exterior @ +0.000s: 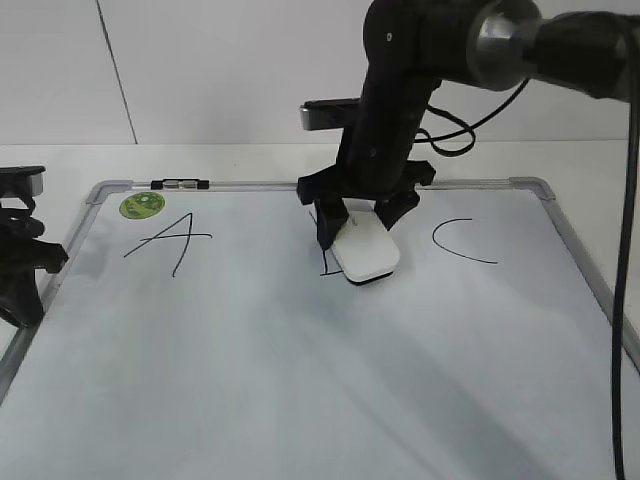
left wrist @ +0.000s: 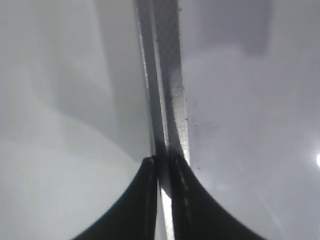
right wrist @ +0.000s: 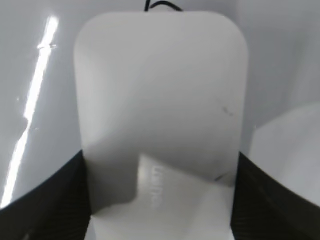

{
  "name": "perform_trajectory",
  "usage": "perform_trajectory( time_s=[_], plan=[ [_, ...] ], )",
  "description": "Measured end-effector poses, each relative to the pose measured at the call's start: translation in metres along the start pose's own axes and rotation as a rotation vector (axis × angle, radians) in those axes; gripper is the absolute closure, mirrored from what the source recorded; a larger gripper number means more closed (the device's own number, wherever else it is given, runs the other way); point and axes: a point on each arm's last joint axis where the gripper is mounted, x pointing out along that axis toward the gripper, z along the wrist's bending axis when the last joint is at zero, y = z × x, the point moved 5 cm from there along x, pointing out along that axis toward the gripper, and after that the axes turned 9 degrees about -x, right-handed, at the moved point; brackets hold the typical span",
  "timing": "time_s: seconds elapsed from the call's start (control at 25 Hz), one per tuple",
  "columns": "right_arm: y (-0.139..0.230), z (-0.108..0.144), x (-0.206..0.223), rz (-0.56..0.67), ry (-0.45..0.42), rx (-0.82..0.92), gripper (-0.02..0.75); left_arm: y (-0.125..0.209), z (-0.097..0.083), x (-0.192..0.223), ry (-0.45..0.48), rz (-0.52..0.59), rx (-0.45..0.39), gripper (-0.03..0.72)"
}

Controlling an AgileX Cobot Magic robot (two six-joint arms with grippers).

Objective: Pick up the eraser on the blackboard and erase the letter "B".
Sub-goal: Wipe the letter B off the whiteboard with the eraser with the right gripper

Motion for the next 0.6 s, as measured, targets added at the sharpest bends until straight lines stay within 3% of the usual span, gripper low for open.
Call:
perform_trajectory(
  time_s=[0.24, 0.6],
  plan=[
    [0.001, 0.016, 0.007, 0.019, 0.015, -0.049, 0.176, 0.001, 0.000, 0.000, 0.000, 0.006, 0.000, 0.660],
    [0.000, 0.009, 0.006, 0.021, 0.066, -0.073, 0.136, 0.001, 0.000, 0.000, 0.000, 0.010, 0.000, 0.660]
  ],
)
